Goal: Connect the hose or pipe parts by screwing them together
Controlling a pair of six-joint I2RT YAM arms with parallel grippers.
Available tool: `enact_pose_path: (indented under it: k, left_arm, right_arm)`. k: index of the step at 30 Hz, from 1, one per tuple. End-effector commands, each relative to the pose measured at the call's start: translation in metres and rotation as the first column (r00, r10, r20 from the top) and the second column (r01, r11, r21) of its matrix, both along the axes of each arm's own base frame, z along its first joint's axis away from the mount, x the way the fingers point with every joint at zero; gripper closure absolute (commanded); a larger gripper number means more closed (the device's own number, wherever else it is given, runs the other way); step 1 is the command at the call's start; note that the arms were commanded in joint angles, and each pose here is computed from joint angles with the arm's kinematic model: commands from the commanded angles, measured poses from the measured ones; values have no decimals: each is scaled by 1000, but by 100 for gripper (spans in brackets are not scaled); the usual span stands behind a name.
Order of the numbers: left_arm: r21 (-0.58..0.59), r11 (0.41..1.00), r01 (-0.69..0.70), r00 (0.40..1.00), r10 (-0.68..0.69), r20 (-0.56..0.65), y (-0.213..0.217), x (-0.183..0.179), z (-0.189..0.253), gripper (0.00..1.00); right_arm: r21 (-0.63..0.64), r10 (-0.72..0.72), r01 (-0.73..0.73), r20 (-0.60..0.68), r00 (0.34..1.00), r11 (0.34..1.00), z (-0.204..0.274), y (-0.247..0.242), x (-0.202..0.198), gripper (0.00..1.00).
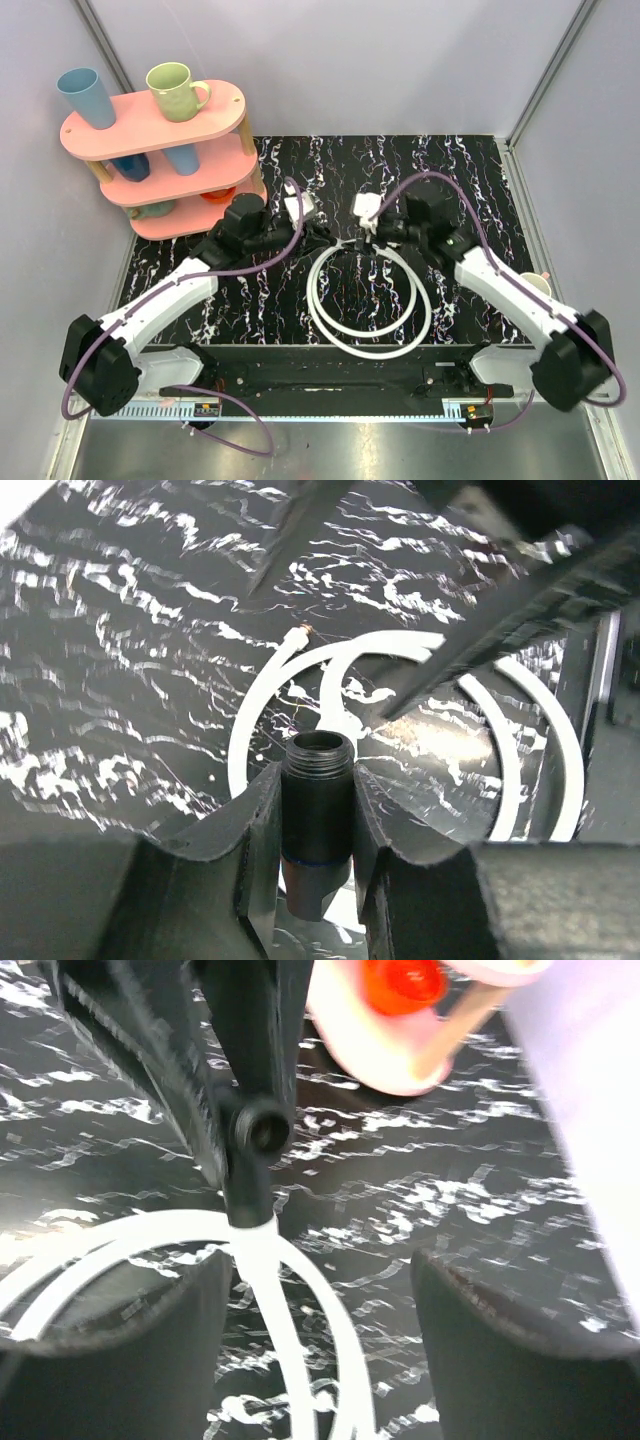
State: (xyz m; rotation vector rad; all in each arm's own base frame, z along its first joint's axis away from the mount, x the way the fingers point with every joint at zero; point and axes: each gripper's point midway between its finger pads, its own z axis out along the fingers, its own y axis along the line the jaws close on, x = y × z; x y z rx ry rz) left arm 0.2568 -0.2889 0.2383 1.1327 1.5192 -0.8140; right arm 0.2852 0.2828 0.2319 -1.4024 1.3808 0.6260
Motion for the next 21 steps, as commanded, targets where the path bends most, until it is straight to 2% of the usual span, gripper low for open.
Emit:
enact_pose_path:
  k: [1, 2, 3, 4, 5, 6, 7, 8, 9, 10, 12, 13, 15, 17, 21]
  left_arm:
    - [-319, 903, -289, 956, 253, -150, 14, 26, 89, 100]
    - [-294, 889, -352, 929, 291, -230, 17, 29, 83, 100]
    - [-319, 859, -400, 907, 322, -271, 20, 35, 103, 100]
    - [-320, 817, -480, 855, 354, -380, 24, 41, 108, 100]
    - [-215, 814, -539, 781, 388, -489, 25, 42, 85, 100]
    - [-227, 797, -560, 759, 383, -526, 26, 46, 108, 100]
    - [-205, 795, -570, 706, 346, -618, 22, 41, 108, 100]
    - [-121, 805, -581, 628, 349, -696, 19, 40, 90, 100]
    - [-122, 807, -578, 599, 319, -734, 17, 39, 95, 100]
    - [-115, 820, -561, 529, 248, -812, 9, 30, 94, 100]
    - [-113, 834, -540, 459, 179, -870, -1, 24, 84, 100]
    - [-163, 834, -527, 437, 101, -894, -7, 19, 94, 100]
    - [-165, 829, -534, 382, 62, -922, -9, 14, 83, 100]
    - [-203, 812, -548, 380, 25, -925, -8, 11, 90, 100]
    - [-206, 799, -565, 378, 29, -926, -4, 10, 91, 100]
  right_arm:
    - [209, -177, 101, 390, 904, 973, 78, -16, 24, 17]
    - [203, -171, 92, 415, 894, 975, 78, -18, 22, 16]
    - [191, -158, 79, 443, 883, 978, 76, -19, 17, 15]
    - [187, -165, 87, 454, 876, 979, 75, -19, 16, 14]
    - [183, -174, 97, 473, 864, 978, 75, -20, 17, 13]
    - [166, -163, 91, 502, 849, 982, 71, -17, 11, 12]
    - [161, -194, 127, 522, 831, 979, 71, -20, 15, 12]
    - [156, -200, 136, 536, 821, 978, 70, -20, 15, 11]
    - [147, -196, 137, 548, 813, 980, 69, -18, 15, 11]
    - [142, -193, 137, 552, 811, 980, 68, -15, 14, 11]
    - [143, -190, 132, 564, 804, 981, 69, -10, 15, 10]
    - [141, -195, 139, 577, 793, 980, 68, -7, 16, 10]
    - [142, -205, 150, 614, 762, 979, 70, -3, 21, 10]
    - [147, -218, 162, 632, 744, 976, 72, 0, 24, 11]
    - [113, -192, 157, 640, 744, 981, 62, 8, 29, 21]
